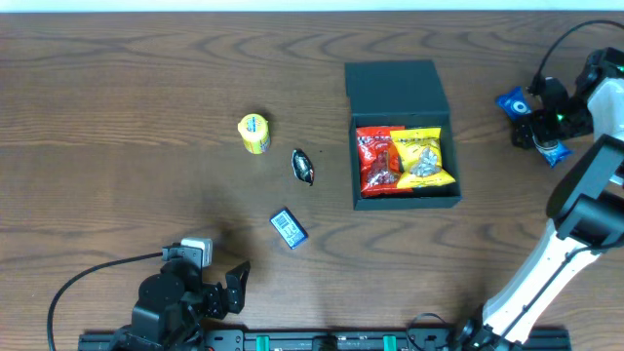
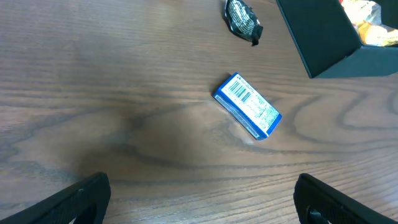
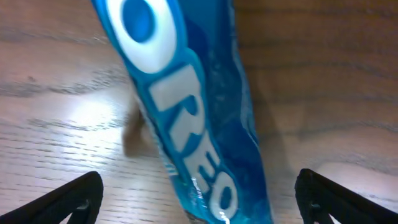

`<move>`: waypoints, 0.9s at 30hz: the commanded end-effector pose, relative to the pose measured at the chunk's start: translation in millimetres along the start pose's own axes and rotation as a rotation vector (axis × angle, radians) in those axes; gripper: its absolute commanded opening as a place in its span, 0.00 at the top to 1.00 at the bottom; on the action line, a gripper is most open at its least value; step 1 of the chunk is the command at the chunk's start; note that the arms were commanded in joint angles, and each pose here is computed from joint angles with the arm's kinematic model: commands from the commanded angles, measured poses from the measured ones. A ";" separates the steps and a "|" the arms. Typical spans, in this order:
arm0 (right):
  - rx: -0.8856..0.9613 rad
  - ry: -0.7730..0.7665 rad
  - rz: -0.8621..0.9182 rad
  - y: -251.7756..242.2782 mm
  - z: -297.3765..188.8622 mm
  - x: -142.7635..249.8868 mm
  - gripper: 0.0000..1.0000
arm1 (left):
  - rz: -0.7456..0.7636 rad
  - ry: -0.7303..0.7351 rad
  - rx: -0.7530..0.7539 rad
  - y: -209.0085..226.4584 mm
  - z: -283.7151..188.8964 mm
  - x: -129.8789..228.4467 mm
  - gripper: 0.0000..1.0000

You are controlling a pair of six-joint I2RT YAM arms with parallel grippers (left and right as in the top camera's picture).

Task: Pack container
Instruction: 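Grasp the blue Oreo pack with the right gripper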

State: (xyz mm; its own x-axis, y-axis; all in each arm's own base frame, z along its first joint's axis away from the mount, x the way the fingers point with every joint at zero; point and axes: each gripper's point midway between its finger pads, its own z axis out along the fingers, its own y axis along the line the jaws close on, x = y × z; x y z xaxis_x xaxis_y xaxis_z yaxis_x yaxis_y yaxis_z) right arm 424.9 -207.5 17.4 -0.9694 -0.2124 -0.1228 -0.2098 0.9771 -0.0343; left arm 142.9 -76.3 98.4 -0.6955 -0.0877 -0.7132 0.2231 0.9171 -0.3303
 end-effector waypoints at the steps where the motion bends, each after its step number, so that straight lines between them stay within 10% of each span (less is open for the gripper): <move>1: 0.026 0.021 0.033 -7.1 3.3 5.4 0.02 | -0.006 -0.004 -0.015 3.3 1.0 0.5 0.05; 27: 0.028 0.019 0.064 -7.1 3.3 4.5 0.52 | -0.006 -0.006 -0.019 4.0 1.0 0.3 0.05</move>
State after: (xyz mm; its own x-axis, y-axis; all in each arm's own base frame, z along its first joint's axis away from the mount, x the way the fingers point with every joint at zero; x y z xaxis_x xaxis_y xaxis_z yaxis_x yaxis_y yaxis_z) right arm 425.8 -213.6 17.7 -0.9792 -0.1645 -0.1184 -0.1582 0.9855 -0.0606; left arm 143.3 -75.3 98.4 -0.6941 -0.0885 -0.7145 0.2189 0.9195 -0.3265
